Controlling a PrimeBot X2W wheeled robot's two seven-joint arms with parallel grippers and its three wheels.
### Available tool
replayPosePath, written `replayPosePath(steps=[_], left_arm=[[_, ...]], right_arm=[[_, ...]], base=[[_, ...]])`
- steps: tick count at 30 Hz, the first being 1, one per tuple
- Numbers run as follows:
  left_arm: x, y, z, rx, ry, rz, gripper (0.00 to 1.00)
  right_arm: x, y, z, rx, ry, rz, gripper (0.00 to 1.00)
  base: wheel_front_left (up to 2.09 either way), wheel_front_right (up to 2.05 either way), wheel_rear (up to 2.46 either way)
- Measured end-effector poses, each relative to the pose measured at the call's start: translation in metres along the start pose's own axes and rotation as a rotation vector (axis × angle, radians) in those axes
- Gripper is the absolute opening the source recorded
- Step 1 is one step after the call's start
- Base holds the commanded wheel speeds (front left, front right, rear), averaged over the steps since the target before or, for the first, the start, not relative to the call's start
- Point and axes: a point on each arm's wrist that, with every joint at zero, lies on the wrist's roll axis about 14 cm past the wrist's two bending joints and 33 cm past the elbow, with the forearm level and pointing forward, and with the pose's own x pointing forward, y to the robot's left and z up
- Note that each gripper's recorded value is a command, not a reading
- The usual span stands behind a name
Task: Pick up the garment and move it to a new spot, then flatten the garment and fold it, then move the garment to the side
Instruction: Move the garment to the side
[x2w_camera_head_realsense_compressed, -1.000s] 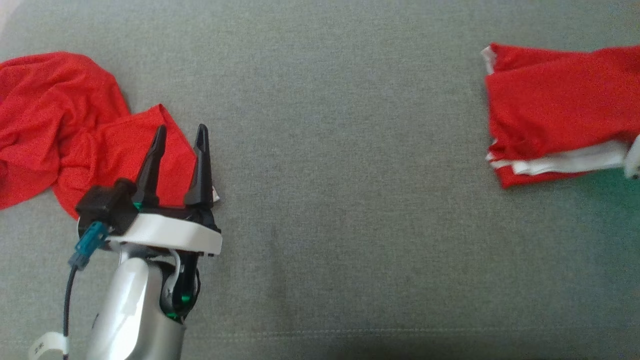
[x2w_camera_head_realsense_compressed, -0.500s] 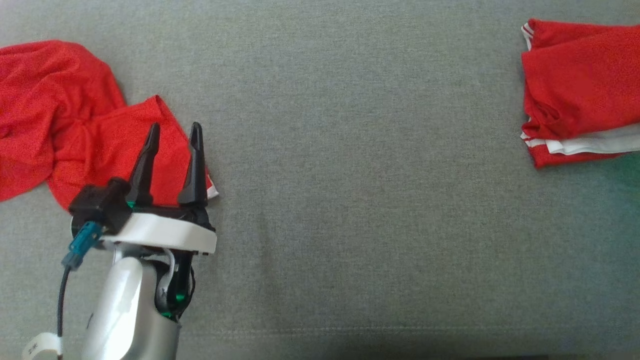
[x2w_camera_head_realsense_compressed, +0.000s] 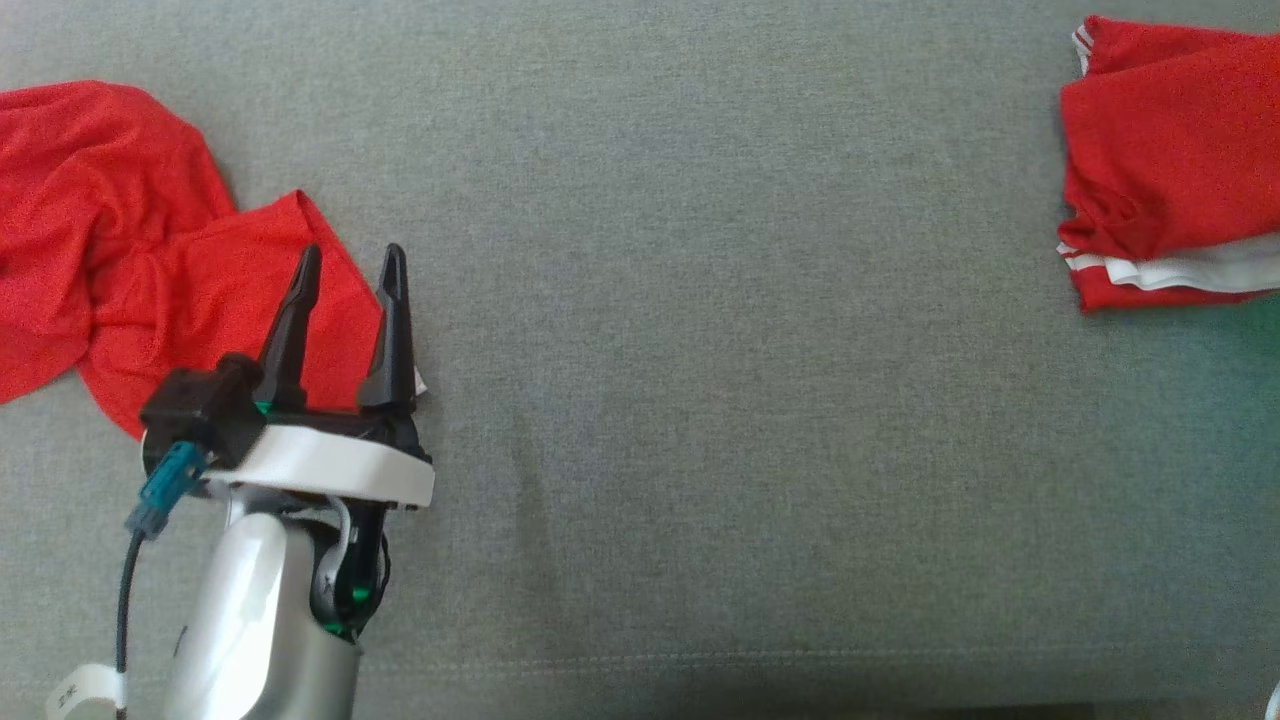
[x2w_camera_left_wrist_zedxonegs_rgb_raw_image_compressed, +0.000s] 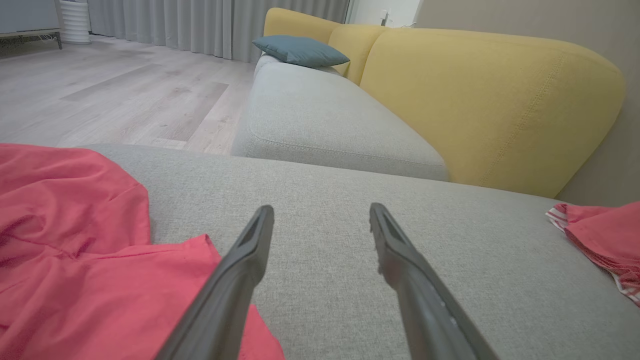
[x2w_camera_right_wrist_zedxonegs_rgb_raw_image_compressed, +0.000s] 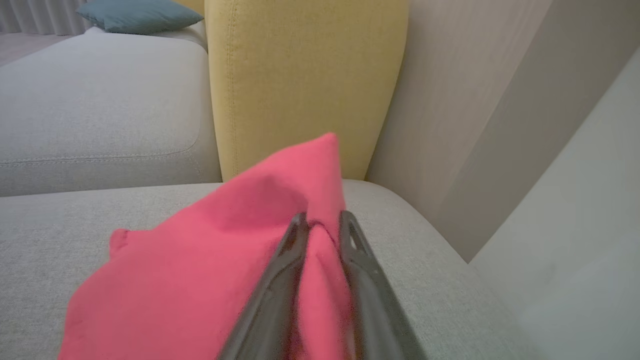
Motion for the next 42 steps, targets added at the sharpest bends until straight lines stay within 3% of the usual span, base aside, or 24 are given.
replayPosePath(steps=[1, 3, 6, 13, 18, 25, 36, 42], left_arm=[[0.0, 0.0, 0.0, 0.0, 0.0, 0.001, 1.0], [0.0, 0.001, 0.001, 0.001, -0.001, 0.003, 1.0], [-0.001, 0.002, 0.002, 0.003, -0.002, 0.005, 1.0], [-0.006, 0.003, 0.011, 0.002, -0.022, 0.012, 1.0], [-0.012, 0.0, 0.03, 0.006, -0.068, 0.011, 1.0], [-0.028, -0.006, 0.062, 0.009, -0.15, 0.012, 1.0], [-0.075, -0.012, 0.063, -0.024, -0.16, 0.032, 1.0], [-0.089, -0.018, 0.053, -0.03, -0.134, 0.028, 1.0]], right_arm=[[0.0, 0.001, 0.001, 0.01, -0.003, 0.001, 1.0], [0.001, 0.004, 0.004, 0.012, -0.013, 0.008, 1.0], [0.002, 0.015, 0.027, -0.076, -0.099, 0.044, 1.0], [-0.011, 0.067, 0.057, 0.01, -0.214, 0.155, 1.0], [-0.041, 0.12, 0.069, 0.081, -0.276, 0.286, 1.0], [-0.097, 0.153, 0.064, 0.112, -0.326, 0.406, 1.0], [-0.17, 0.137, 0.032, 0.279, -0.303, 0.423, 1.0], [-0.189, 0.126, 0.027, 0.335, -0.308, 0.407, 1.0]], base=[[0.0, 0.0, 0.0], [0.0, 0.0, 0.0], [0.0, 0.0, 0.0], [0.0, 0.0, 0.0], [0.0, 0.0, 0.0], [0.0, 0.0, 0.0], [0.0, 0.0, 0.0], [0.0, 0.0, 0.0]])
